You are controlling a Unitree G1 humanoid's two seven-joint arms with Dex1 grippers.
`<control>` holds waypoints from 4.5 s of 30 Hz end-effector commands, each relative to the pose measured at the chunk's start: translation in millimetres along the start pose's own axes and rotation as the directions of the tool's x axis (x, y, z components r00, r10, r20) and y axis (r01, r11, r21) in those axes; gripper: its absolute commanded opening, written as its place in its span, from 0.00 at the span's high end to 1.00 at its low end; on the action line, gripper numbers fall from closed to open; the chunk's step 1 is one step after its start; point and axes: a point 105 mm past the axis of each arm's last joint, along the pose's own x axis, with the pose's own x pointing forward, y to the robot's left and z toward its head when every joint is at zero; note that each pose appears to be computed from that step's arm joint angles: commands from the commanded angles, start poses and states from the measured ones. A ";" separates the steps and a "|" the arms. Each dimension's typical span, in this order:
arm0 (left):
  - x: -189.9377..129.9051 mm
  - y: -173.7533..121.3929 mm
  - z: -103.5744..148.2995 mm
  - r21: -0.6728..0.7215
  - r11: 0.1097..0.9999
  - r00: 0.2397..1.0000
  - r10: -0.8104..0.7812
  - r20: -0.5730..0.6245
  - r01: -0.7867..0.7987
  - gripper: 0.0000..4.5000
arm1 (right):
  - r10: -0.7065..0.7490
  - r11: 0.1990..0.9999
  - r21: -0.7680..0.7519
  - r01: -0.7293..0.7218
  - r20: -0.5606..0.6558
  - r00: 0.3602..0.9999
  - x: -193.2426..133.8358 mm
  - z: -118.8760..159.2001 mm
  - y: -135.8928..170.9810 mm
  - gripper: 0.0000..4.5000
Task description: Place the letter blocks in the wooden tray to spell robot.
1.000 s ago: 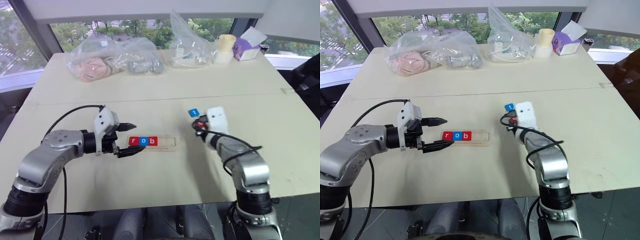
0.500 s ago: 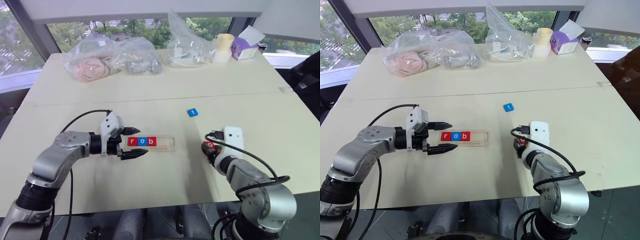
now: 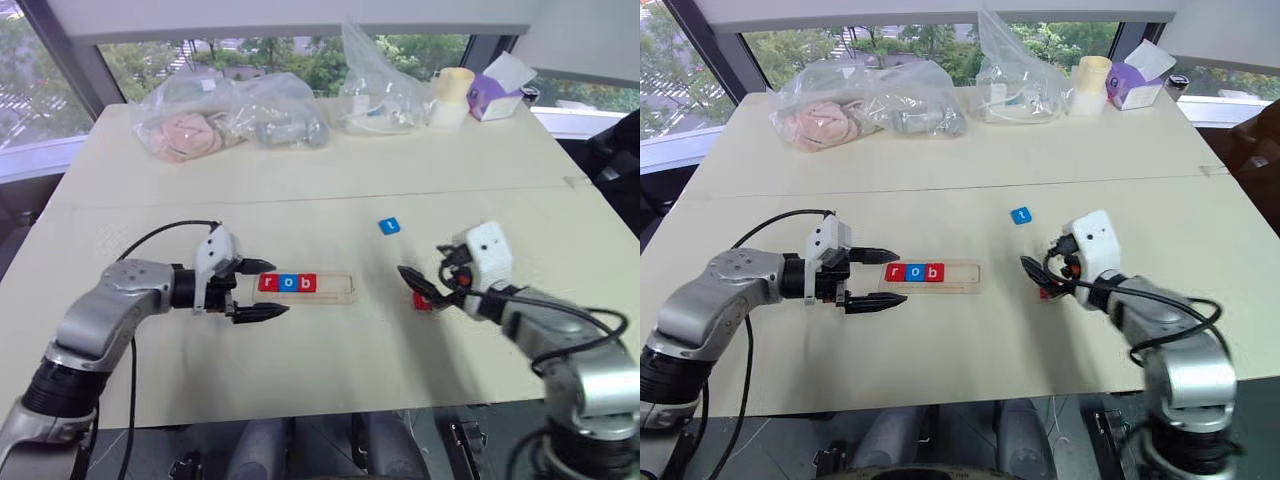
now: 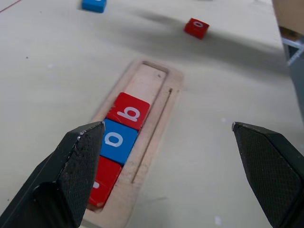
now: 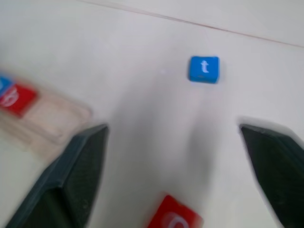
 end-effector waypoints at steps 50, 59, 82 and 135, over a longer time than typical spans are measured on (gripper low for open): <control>-10.4 0.6 1.5 0.036 0.995 0.996 0.092 -0.022 -0.091 0.00 | 0.561 0.698 -0.428 -0.573 -0.170 0.810 105.0 16.9 43.2 0.76; -8.5 -4.8 -4.0 0.016 0.992 0.992 0.126 -0.022 -0.126 0.00 | 0.556 0.658 -0.450 -0.604 -0.251 0.793 117.4 11.5 45.5 0.76; -0.5 1.9 -5.4 0.028 0.991 0.991 0.132 -0.022 -0.131 0.00 | 0.533 0.695 -0.454 -0.557 -0.194 0.824 119.8 34.7 68.1 0.76; 5.4 4.8 -9.5 0.031 0.988 0.989 0.150 -0.014 -0.150 0.00 | 0.454 0.766 -0.481 -0.427 -0.064 0.888 124.4 58.9 70.6 0.01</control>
